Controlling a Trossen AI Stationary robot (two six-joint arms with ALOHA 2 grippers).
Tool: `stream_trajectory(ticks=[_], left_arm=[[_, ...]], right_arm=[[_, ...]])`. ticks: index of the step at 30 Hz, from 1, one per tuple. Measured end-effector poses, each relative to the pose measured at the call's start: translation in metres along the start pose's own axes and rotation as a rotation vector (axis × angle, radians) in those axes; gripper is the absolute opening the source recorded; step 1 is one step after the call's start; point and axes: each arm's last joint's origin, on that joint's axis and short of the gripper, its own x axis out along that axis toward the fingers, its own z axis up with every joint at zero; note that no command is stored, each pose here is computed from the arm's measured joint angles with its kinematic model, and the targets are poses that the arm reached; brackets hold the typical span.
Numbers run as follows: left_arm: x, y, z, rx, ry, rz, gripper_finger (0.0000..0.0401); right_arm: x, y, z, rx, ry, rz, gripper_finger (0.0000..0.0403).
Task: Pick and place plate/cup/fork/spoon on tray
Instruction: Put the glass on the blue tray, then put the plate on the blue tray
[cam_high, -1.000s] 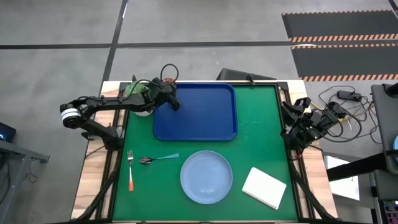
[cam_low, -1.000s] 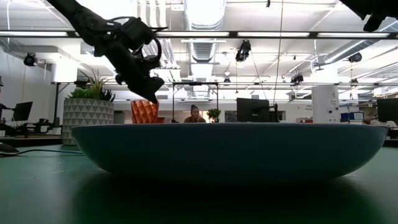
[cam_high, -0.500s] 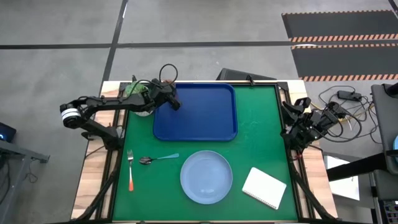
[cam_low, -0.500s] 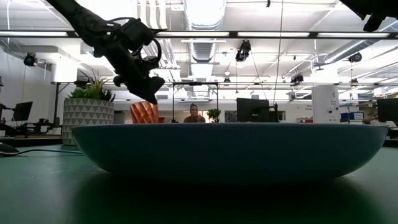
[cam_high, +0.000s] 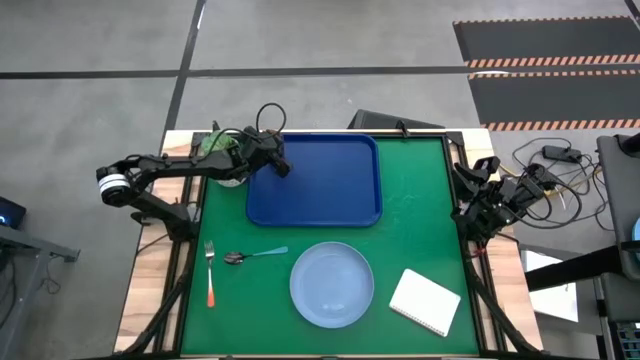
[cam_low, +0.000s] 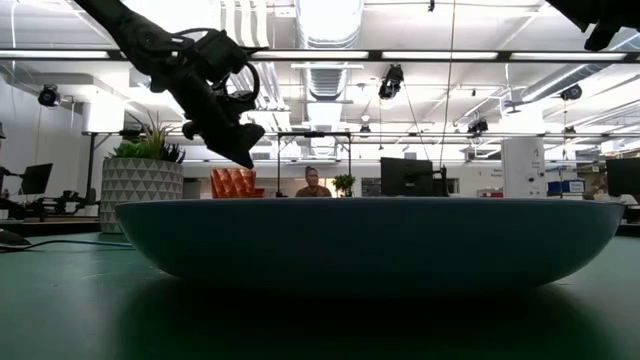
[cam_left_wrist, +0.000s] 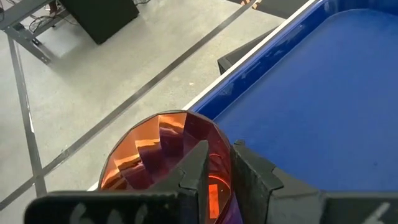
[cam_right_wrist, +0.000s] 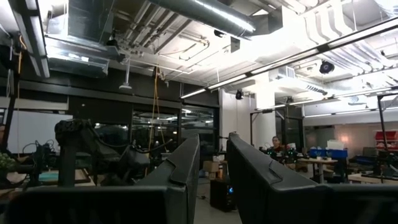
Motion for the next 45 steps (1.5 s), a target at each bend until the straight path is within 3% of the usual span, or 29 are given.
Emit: stream_trajectory(ticks=[10,22,39,42,45], left_arm=[[-0.017,0.005,0.011,-0.02,-0.066,-0.012,0.0048],[-0.075,0.005,0.028,-0.047,-0.231,-0.117,0.0048],[-0.144,-0.063,0.014,0.098,-0.338,-0.485,0.0048],[-0.16,-0.075,0.008,0.138,-0.354,-0.565,0.0048],[-0.177,-0.086,0.0,0.18,-0.368,-0.65,0.0048]], right_arm=[[0.0,0.0,0.0,0.0,0.0,0.0,0.007],[0.0,0.0,0.0,0.008,0.001,-0.001,0.007],[0.0,0.003,-0.003,0.092,0.02,0.021,0.007],[-0.001,0.01,-0.008,0.15,0.054,0.083,0.007],[-0.003,0.021,-0.016,0.261,0.076,0.244,0.007]])
